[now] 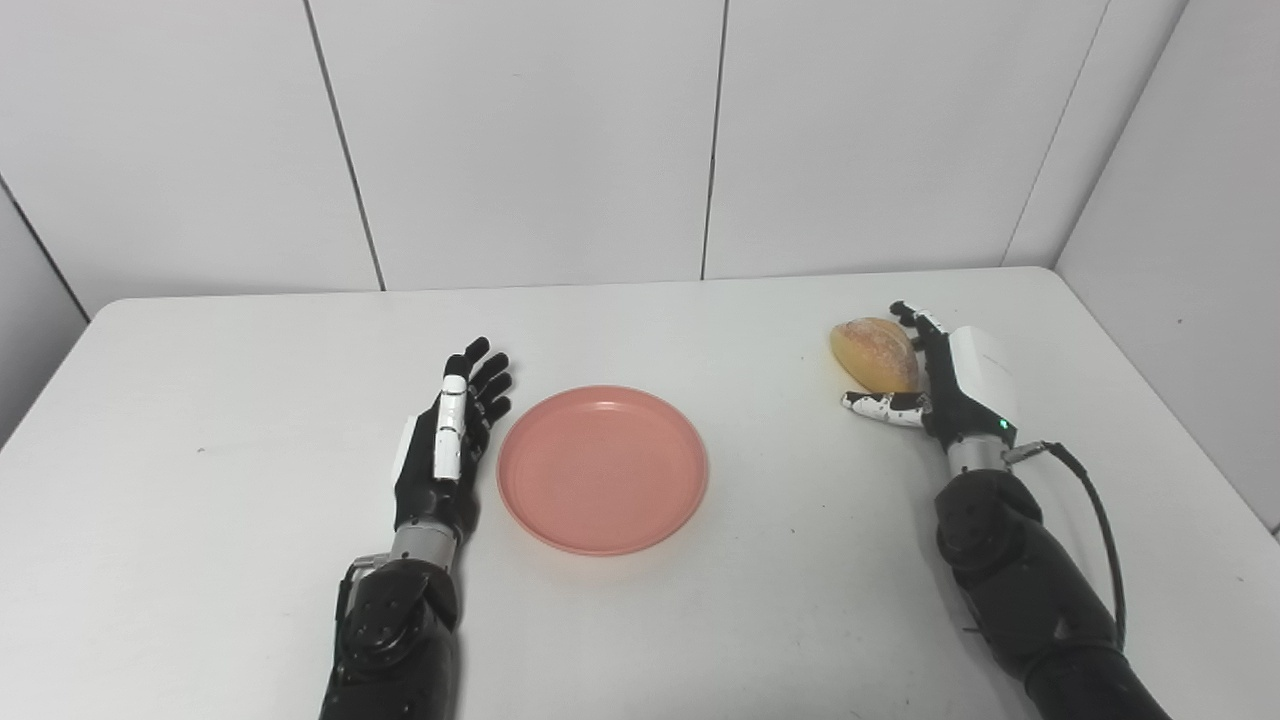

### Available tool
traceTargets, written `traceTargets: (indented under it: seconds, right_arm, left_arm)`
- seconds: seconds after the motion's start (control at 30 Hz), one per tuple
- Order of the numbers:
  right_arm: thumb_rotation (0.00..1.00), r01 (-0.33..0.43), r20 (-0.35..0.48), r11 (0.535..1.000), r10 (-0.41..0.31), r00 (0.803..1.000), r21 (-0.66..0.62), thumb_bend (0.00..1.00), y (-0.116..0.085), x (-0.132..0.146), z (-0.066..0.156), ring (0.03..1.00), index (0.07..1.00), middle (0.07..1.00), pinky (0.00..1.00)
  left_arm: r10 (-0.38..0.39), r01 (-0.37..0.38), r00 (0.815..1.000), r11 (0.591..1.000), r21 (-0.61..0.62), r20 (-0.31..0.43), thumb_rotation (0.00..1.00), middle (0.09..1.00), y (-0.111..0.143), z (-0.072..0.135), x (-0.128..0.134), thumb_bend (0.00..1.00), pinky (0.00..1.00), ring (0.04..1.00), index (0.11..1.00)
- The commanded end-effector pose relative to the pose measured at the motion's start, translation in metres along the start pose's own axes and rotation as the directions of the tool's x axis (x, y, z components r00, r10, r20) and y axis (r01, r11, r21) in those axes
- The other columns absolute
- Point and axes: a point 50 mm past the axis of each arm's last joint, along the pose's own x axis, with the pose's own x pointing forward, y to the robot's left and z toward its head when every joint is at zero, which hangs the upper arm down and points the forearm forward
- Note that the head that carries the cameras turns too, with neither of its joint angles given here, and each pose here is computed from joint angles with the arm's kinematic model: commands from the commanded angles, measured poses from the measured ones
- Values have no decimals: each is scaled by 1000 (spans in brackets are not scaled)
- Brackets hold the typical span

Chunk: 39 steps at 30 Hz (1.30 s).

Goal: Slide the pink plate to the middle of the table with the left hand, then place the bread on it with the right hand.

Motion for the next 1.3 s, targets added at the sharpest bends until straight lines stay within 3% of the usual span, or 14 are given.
traceTargets:
  seconds: [0.0, 0.27, 0.77, 0.83, 0.9, 1.27]
  right_arm:
    - [115, 73, 96, 996, -77, 992, 45, 573, -16, 20, 22, 676, 772, 766, 558]
    - [5, 125, 99, 989, -133, 986, 84, 461, -16, 21, 21, 615, 716, 698, 499]
    - [0, 183, 110, 979, -193, 975, 95, 419, -14, 24, 19, 547, 664, 615, 441]
    - [97, 193, 111, 976, -204, 973, 106, 471, -16, 24, 19, 524, 540, 596, 432]
    - [126, 203, 113, 972, -217, 970, 121, 486, -17, 24, 21, 504, 505, 579, 424]
    - [131, 227, 234, 947, -279, 931, 226, 492, -25, 18, 50, 458, 494, 538, 402]
  left_arm:
    - [-19, 19, 1000, 1000, 8, 22, 1000, 895, -4, 7, 4, 535, 910, 908, 893]
    - [-23, 22, 999, 1000, 7, 27, 1000, 893, -5, 9, 4, 539, 911, 906, 893]
    - [-17, 16, 999, 1000, 13, 33, 1000, 890, -4, 11, 6, 542, 901, 902, 886]
    - [-21, 20, 999, 1000, 15, 32, 1000, 892, -5, 11, 5, 541, 904, 903, 889]
    - [-19, 19, 999, 1000, 18, 30, 1000, 890, -5, 11, 5, 542, 904, 901, 889]
    - [-37, 37, 999, 999, 16, 21, 1000, 896, -11, 9, 5, 532, 913, 909, 897]
